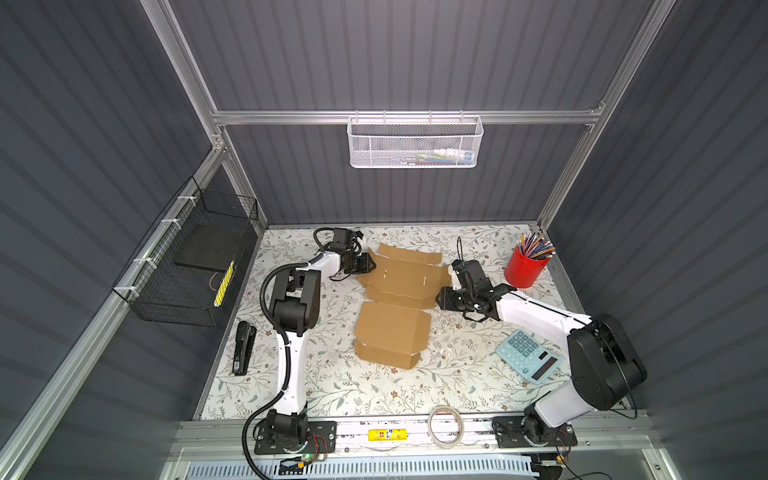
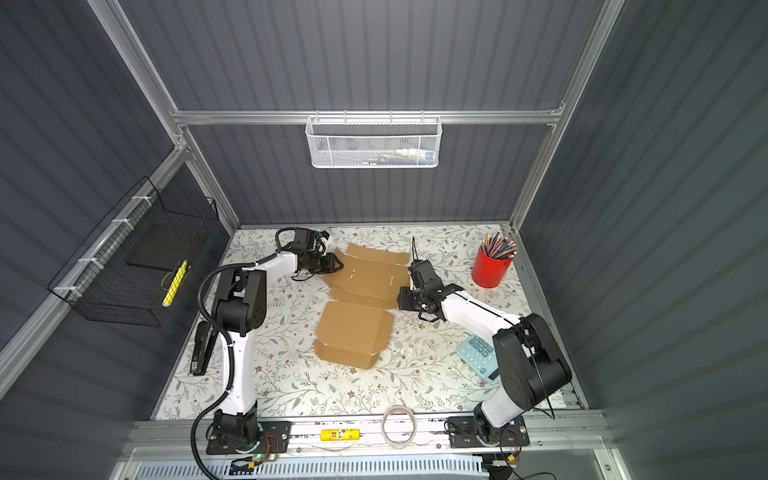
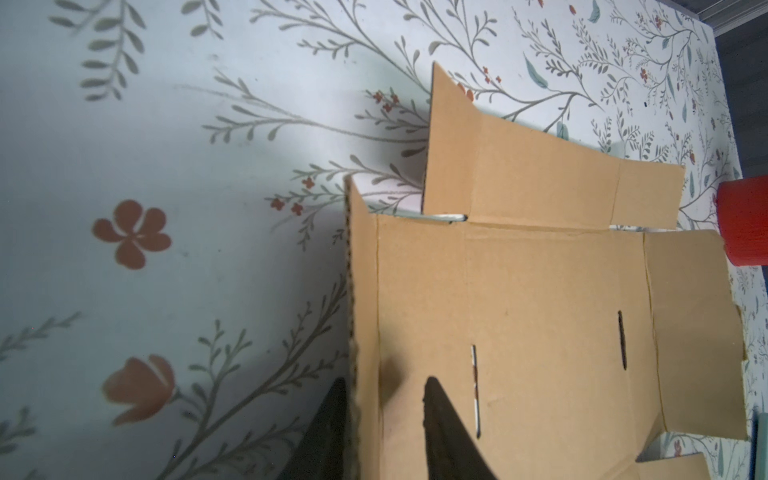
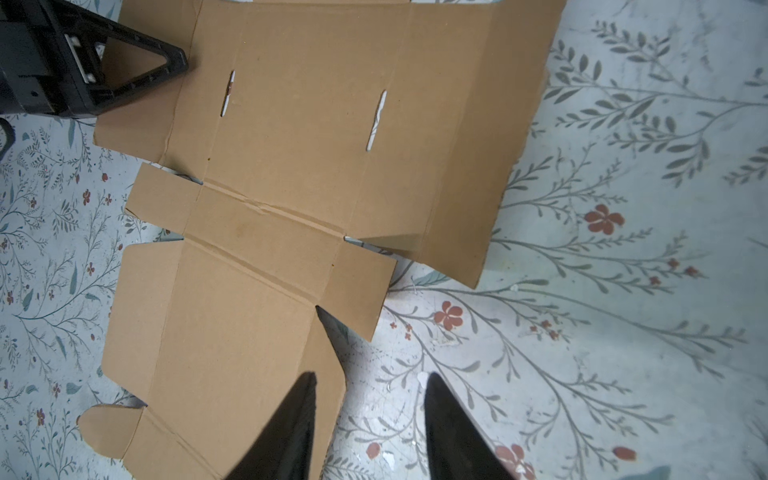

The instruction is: Fold the paper box

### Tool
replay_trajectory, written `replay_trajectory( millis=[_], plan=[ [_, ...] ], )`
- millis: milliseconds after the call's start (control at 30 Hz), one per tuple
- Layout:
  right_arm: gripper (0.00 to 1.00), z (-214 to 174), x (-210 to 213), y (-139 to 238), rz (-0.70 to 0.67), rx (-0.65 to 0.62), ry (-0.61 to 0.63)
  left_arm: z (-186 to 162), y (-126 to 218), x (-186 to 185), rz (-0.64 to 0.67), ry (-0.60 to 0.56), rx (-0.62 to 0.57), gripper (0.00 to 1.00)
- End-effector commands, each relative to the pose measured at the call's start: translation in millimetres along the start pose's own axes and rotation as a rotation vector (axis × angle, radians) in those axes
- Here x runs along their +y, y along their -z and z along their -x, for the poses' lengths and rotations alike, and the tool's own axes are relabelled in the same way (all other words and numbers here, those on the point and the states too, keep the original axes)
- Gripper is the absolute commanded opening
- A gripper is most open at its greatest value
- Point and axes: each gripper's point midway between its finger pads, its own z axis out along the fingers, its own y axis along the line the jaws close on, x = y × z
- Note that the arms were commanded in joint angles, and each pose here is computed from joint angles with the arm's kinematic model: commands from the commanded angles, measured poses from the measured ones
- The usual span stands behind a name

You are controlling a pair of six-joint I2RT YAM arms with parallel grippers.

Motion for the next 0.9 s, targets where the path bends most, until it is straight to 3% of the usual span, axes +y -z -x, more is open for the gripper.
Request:
replay_trajectory(
  millis=[0,867],
  plan=[
    [0.45,-7.2,-0.2,-7.9,0.003,0.022,-0.012,-4.5,-10.1,5.8,0.016,0.001,0.015,0.3],
    [0.45,-10.1,10.7,-8.5,0.031,0.029,-0.016,16.5,28.3,-3.1,0.048,0.006,-0.139,0.02]
  ],
)
